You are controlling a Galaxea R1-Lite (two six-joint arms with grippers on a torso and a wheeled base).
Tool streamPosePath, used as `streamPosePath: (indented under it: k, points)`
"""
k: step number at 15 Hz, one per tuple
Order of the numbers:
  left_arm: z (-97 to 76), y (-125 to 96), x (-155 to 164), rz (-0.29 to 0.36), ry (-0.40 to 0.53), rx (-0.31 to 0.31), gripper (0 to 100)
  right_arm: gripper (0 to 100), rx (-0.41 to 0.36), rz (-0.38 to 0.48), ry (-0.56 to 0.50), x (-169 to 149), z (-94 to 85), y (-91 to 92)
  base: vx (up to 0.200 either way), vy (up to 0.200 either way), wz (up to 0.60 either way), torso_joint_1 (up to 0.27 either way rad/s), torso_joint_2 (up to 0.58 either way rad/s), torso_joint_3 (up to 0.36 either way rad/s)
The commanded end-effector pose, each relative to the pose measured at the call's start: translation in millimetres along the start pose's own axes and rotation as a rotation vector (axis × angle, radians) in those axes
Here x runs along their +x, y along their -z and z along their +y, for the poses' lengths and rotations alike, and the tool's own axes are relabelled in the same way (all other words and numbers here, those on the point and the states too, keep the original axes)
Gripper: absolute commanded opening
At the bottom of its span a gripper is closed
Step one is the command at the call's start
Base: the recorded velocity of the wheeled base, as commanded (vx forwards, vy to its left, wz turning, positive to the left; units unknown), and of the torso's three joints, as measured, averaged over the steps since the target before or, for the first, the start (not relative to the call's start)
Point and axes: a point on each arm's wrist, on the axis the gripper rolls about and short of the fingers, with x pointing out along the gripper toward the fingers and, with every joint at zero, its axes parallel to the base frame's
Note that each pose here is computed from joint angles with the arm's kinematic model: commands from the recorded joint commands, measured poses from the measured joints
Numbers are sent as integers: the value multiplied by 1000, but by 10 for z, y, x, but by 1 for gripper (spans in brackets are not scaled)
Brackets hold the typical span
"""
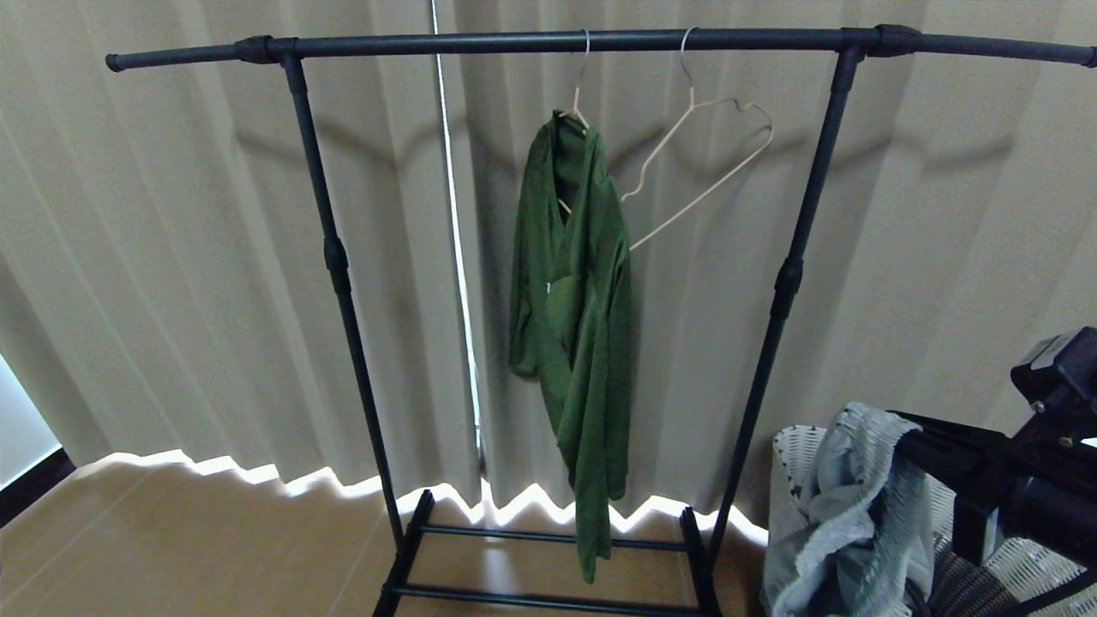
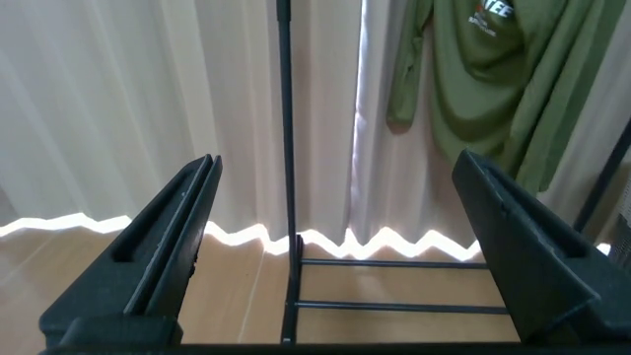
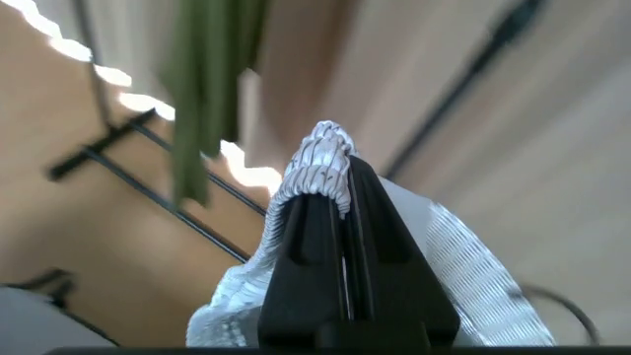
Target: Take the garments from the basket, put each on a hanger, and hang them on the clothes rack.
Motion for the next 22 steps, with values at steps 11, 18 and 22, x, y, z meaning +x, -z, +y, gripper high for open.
streamPosePath:
  k: [11,18,22]
  points:
    - [-74,-987,582,101,524,-54,100,0,-22,-137,-277,314,126,-501,0,0,0,0,0,0]
    - [-404,-1271,1403,189,753,-60,100,0,96,-224,-368,254,231,-795,0,0,0,0,0,0]
    - [-997,-1075,1678,282,845,-39,100,0,90,-263,-427,226,264,-894,0,0,0,0,0,0]
